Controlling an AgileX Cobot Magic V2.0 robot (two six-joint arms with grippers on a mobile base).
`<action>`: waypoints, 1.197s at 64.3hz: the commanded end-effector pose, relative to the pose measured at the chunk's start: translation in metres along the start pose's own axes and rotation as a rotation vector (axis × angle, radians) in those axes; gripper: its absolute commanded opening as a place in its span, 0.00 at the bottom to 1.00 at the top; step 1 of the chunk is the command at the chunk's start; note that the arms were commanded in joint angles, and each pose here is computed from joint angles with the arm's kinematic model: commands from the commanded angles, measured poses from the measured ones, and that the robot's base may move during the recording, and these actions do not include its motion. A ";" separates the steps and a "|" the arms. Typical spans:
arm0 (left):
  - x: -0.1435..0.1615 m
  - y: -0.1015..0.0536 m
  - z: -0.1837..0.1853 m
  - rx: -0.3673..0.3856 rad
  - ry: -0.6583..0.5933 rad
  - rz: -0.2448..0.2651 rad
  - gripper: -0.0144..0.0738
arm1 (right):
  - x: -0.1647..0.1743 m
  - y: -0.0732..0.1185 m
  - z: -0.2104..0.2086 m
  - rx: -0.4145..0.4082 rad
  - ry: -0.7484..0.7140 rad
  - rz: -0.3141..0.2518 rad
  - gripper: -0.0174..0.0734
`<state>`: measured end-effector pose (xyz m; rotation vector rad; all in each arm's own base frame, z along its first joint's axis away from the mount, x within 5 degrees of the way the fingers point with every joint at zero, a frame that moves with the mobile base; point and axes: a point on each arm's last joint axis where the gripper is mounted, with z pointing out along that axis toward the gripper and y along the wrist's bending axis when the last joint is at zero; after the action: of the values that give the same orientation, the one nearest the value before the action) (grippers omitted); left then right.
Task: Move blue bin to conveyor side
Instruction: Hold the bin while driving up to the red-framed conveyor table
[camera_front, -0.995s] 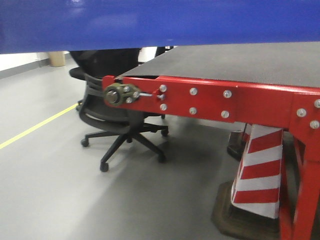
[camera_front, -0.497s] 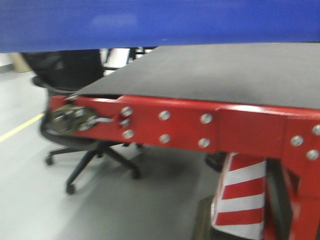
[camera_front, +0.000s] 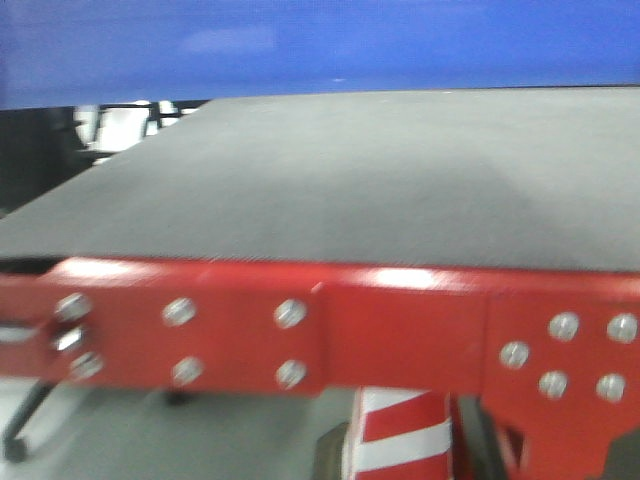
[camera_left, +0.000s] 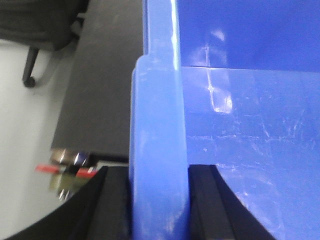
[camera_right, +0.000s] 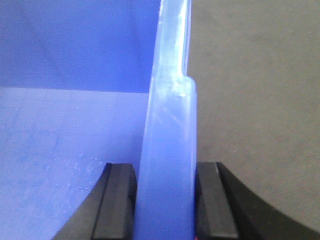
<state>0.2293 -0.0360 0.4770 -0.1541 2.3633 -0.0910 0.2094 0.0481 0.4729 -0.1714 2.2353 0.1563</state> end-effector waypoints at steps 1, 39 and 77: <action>-0.007 0.000 -0.009 0.016 -0.100 -0.002 0.14 | -0.010 -0.001 -0.014 0.004 -0.140 -0.023 0.09; -0.007 0.000 -0.009 0.016 -0.100 -0.002 0.14 | -0.010 -0.001 -0.014 0.004 -0.140 -0.023 0.09; -0.007 0.000 -0.009 0.016 -0.100 -0.002 0.14 | -0.010 -0.001 -0.014 0.004 -0.140 -0.023 0.09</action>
<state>0.2307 -0.0362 0.4761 -0.1541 2.3673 -0.0898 0.2095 0.0481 0.4730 -0.1713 2.2338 0.1565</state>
